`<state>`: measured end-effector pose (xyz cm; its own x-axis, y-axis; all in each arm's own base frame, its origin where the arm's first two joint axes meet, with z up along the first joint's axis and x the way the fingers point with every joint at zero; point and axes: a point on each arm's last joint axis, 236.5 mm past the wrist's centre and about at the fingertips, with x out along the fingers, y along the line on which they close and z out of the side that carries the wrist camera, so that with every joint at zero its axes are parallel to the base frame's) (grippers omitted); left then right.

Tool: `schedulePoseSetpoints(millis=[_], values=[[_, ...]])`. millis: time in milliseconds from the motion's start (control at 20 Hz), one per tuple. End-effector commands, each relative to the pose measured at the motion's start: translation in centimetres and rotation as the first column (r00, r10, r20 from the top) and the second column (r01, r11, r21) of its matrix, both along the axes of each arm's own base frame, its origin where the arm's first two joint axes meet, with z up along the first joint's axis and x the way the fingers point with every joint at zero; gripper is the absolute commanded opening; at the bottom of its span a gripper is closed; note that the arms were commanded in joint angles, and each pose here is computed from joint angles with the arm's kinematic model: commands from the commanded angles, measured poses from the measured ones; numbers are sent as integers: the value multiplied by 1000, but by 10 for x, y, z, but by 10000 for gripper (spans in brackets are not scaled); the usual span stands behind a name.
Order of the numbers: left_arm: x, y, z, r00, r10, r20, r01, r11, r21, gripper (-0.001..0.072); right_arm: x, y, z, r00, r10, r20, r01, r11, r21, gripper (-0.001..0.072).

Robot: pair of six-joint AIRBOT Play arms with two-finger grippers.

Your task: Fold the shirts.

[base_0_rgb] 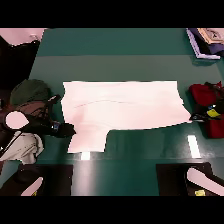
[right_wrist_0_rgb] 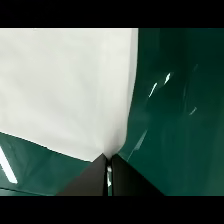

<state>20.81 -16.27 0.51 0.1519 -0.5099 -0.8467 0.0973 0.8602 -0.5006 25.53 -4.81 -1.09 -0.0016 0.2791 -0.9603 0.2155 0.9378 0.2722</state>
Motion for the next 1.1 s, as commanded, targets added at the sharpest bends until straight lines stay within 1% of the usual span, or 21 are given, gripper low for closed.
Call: schedulePoseSetpoints(millis=[0,100,200,300,400,500,550,700,800,900,1050], values=[[25,-16,25,989,0,151,4,1000,-27,24,6,-1,12,998,12,67,-9,999,-46,10],[58,-3,47,959,47,281,-54,998,17,23,15,2,12,995,26,95,-21,998,-59,10],[88,17,65,915,110,388,-145,988,61,23,26,5,12,991,13,130,-4,997,-73,11],[110,25,78,867,161,471,-207,977,47,23,39,9,13,985,0,173,14,997,-80,11],[126,24,85,836,182,518,-226,974,21,23,54,20,18,972,-24,234,34,999,-37,10],[142,27,86,812,237,533,-272,962,-13,23,76,28,27,946,-72,316,71,997,16,10],[150,31,84,803,263,535,-297,955,-25,23,84,28,30,933,-89,348,86,996,25,9],[174,49,78,771,328,546,-366,930,-42,23,110,24,41,884,-145,444,140,989,43,10],[191,58,75,742,361,565,-401,914,-58,23,124,15,46,849,-179,497,185,982,36,10],[205,61,73,712,381,590,-418,905,-80,24,134,9,41,836,-204,509,215,976,39,9],[227,62,65,673,420,608,-446,887,-119,24,148,15,17,843,-259,471,238,966,106,10]])
